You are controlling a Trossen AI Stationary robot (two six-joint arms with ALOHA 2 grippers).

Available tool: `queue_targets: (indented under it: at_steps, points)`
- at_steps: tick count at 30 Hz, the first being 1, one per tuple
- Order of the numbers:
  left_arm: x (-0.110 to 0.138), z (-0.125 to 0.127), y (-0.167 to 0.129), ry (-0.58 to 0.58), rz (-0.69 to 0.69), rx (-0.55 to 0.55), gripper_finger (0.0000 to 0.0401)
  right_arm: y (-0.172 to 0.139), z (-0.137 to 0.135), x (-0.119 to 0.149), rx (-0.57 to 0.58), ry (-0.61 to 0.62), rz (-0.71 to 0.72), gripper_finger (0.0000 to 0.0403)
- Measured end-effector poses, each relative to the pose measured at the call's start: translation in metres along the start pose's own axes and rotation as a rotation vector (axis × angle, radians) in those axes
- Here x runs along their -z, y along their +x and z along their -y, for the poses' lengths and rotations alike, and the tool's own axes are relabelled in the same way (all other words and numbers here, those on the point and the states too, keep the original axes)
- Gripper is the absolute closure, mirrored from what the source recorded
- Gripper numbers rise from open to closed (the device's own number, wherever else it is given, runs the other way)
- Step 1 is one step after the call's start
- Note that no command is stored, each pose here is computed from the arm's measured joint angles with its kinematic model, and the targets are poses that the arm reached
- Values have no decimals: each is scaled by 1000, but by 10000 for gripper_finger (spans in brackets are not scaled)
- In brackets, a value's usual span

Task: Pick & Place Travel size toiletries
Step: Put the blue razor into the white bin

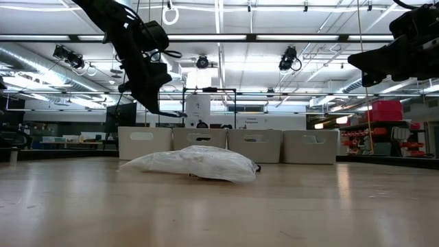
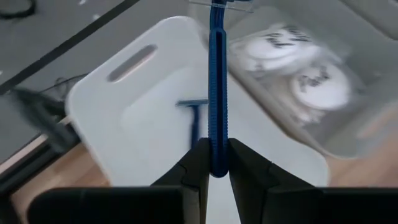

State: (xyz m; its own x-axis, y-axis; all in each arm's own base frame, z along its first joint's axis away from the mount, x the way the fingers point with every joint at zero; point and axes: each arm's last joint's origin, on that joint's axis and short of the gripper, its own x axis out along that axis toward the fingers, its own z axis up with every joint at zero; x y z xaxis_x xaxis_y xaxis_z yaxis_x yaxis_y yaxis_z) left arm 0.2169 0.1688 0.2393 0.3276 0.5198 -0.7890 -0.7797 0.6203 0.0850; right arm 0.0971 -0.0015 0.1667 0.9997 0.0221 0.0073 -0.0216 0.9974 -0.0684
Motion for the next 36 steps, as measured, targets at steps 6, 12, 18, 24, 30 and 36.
queue_targets:
  at_steps: [6,12,18,24,30,36]
  points:
    - [1,-6,1,-51,-7,-67,345,0,0,0,0,0,0,389]
    - [1,-6,1,-60,-6,-76,347,0,0,0,0,0,0,389]
    - [1,-6,5,-57,-19,-82,347,0,0,0,0,0,0,389]
    - [6,-6,21,-68,-88,-98,346,0,0,0,0,0,0,389]
    - [9,-7,35,-85,-138,-120,351,0,0,0,0,0,0,389]
    - [14,-6,44,-80,-185,-124,343,0,0,0,0,0,0,389]
